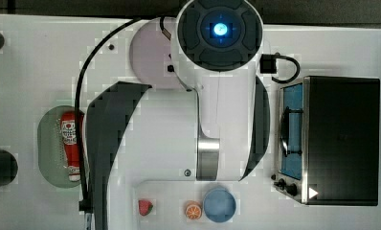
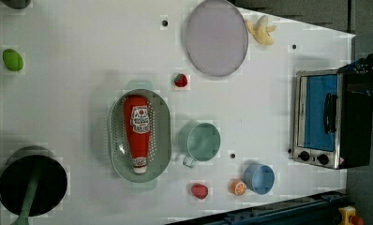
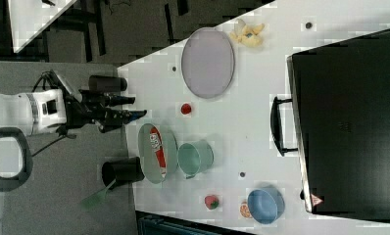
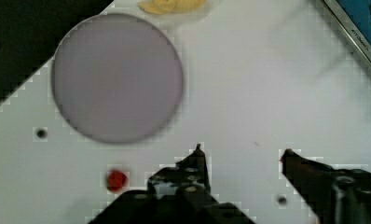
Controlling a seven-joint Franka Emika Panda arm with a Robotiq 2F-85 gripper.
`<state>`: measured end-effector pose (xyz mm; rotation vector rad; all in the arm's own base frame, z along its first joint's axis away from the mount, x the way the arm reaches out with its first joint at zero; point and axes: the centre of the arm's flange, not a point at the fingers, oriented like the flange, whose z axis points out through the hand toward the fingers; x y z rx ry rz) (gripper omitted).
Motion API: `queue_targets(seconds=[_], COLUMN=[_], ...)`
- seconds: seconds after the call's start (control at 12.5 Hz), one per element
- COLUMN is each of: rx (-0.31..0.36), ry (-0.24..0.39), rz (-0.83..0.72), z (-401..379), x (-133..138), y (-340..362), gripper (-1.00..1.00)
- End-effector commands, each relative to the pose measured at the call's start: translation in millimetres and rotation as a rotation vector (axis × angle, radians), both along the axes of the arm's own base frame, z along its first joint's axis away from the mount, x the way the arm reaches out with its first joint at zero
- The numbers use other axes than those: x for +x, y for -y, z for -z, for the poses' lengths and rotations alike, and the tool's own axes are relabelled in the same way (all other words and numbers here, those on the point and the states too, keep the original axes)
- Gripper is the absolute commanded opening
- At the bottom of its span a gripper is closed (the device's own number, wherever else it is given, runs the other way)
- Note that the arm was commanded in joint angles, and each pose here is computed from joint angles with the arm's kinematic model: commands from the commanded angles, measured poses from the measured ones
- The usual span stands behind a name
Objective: Pick ketchup from strainer and place it on the table
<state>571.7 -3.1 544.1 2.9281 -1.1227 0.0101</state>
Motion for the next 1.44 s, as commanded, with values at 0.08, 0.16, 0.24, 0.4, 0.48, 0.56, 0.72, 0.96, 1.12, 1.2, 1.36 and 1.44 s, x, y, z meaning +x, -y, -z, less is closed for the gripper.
queue_targets(seconds=[0.08, 0.16, 0.24, 0.4, 0.48, 0.56, 0.72, 0.96, 1.12, 1.2, 1.36, 1.44], rx=[-0.004, -0.004, 0.005, 0.0, -0.002, -0.004, -0.005, 0.006, 0.028, 0.04, 0.06, 0.068], ry=[-0.04, -0.042, -0.032, -0.022, -0.012, -0.013, -0.029, -0.054, -0.072, -0.087, -0.107, -0.101], rz=[0.015, 0.004, -0.017, -0.091, -0.14, -0.193, -0.315, -0.48, -0.558, -0.582, -0.638, -0.658], z=[-63.9, -62.3, -60.4, -49.7, -42.6, -33.8, -14.3, 18.0, 44.2, 60.6, 95.9, 113.5], x=[-76.2, -75.2, -71.6, -62.0, -57.1, -54.9, -59.1, -77.5, -91.3, -98.8, -114.3, -119.6], y=[8.0, 2.5, -9.9, -49.1, -75.4, -103.9, -169.0, -260.3, -308.8, -328.5, -361.0, -372.5], gripper=[0.58, 0.8, 0.99, 1.0, 1.0, 1.0, 1.0, 1.0, 1.0, 1.0, 1.0, 1.0])
